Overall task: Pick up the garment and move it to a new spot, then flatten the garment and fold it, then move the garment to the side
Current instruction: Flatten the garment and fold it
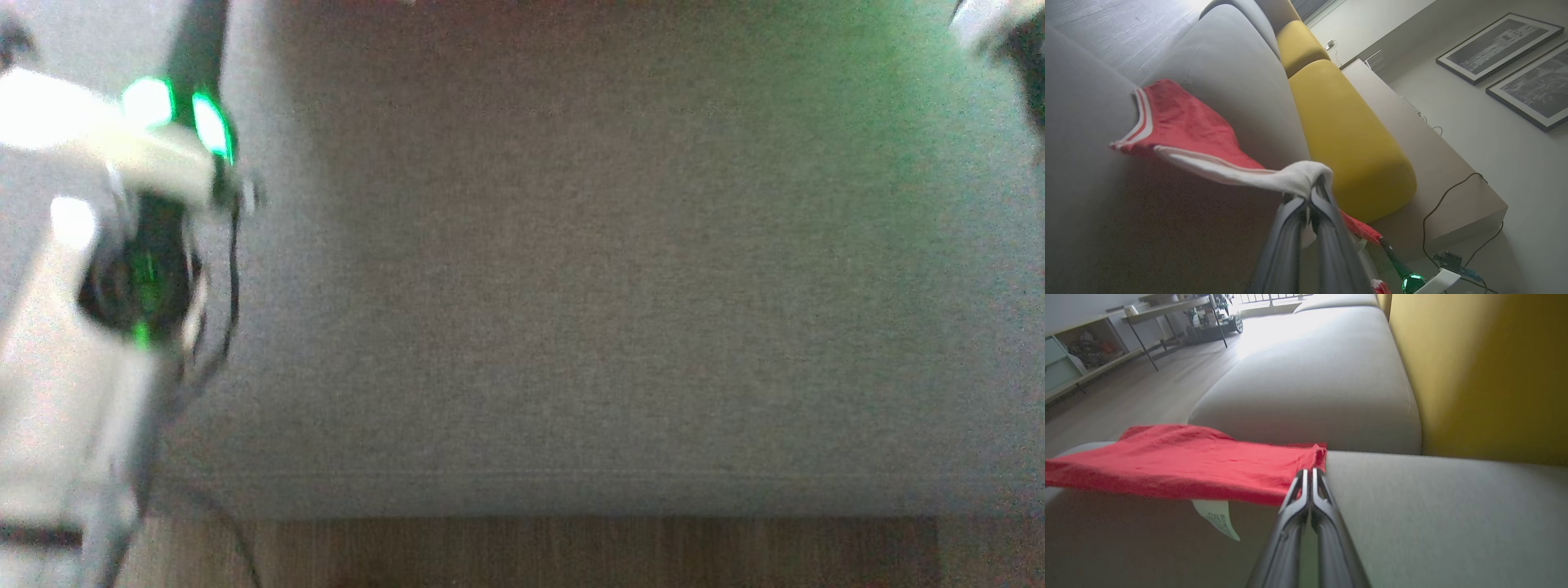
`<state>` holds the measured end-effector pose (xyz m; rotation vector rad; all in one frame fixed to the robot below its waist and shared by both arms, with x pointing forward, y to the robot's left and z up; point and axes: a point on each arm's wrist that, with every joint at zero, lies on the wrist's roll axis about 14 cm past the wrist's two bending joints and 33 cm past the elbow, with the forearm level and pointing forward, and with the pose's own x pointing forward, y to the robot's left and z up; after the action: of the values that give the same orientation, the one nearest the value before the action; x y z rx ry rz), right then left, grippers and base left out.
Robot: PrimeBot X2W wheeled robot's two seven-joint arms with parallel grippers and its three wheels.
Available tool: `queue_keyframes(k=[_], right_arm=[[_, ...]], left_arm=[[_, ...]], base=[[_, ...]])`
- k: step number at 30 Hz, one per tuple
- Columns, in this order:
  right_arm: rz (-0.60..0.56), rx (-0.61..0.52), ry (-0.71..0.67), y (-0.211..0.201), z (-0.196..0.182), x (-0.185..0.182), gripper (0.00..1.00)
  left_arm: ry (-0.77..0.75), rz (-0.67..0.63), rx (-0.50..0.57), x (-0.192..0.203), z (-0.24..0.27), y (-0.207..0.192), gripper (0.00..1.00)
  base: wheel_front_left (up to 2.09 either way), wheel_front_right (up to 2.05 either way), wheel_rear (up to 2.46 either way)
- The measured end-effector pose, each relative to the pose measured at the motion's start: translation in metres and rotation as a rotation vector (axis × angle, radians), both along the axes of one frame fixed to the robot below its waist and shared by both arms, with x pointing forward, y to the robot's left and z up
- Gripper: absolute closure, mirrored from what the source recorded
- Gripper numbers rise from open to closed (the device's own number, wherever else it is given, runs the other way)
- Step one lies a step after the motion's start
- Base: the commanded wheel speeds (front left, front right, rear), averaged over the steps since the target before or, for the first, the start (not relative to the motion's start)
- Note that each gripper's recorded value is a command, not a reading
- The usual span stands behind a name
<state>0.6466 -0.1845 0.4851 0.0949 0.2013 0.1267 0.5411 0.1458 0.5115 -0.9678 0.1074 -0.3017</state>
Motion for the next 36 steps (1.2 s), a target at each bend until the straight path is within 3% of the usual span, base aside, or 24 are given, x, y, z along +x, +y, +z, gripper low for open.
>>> queue_keyframes(k=[7, 14, 27, 36], right_arm=[[0.027, -0.033, 0.14, -0.019, -0.037, -0.089, 1.0], [-0.02, -0.017, 0.125, -0.04, -0.023, -0.151, 1.0], [-0.11, -0.047, 0.189, -0.055, -0.017, -0.241, 1.0], [-0.122, -0.039, 0.201, -0.05, -0.014, -0.242, 1.0]], left_arm=[[0.174, 0.058, -0.039, -0.094, -0.043, 0.006, 1.0], [0.228, 0.101, -0.067, -0.149, -0.047, 0.004, 1.0], [0.34, 0.157, -0.079, -0.21, -0.052, 0.0, 1.0], [0.344, 0.124, -0.12, -0.202, -0.038, -0.01, 1.0]], base=[[0.0, 0.0, 0.0], [0.0, 0.0, 0.0], [0.0, 0.0, 0.0], [0.0, 0.0, 0.0]])
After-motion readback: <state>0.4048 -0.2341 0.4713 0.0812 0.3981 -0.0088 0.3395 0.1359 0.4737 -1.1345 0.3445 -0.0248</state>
